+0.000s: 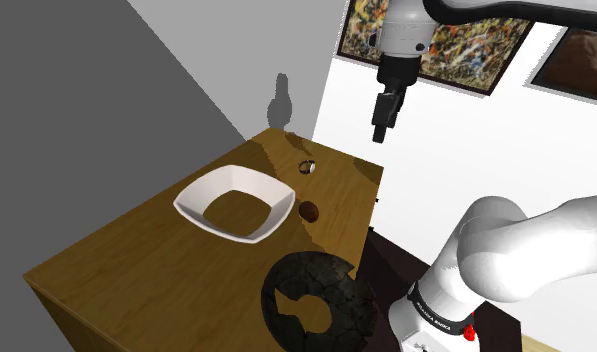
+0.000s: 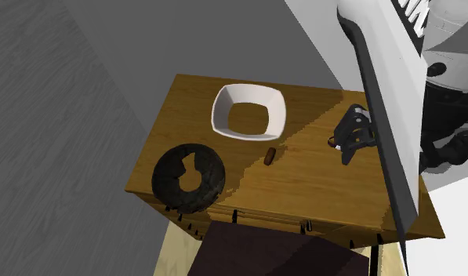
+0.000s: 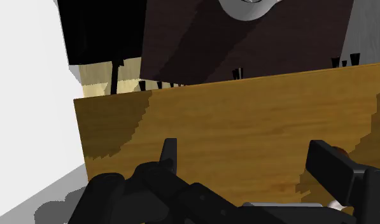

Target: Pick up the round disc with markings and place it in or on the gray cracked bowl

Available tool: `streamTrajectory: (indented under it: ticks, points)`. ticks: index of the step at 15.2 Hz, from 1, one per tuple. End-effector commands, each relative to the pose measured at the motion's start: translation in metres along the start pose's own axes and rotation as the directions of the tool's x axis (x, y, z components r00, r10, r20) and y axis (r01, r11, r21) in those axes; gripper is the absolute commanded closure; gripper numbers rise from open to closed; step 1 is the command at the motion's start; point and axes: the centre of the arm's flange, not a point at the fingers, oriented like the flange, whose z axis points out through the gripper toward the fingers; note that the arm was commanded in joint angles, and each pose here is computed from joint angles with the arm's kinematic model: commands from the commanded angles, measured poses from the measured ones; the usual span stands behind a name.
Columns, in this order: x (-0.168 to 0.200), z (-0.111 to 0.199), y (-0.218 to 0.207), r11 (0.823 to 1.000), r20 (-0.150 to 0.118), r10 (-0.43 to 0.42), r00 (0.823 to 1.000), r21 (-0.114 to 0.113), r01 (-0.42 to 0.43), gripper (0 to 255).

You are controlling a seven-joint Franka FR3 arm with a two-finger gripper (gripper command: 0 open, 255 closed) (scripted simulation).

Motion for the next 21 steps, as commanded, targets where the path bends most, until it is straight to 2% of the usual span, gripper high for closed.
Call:
streamTrajectory:
  ticks: [1, 9, 17, 18, 21]
  points:
    - [0.0, 0.0, 0.0, 1.0, 0.0, 0.0, 1.0, 0.0, 0.0, 0]
    - [0.018, 0.057, -0.076, 0.996, -0.11, 0.084, 0.99, 0.05, -0.079, 0]
    - [0.049, 0.108, -0.152, 0.983, -0.215, 0.171, 0.961, 0.107, -0.151, 0]
    - [0.053, 0.112, -0.159, 0.981, -0.224, 0.18, 0.958, 0.113, -0.157, 0]
    - [0.056, 0.128, -0.16, 0.981, -0.224, 0.18, 0.958, 0.113, -0.157, 0]
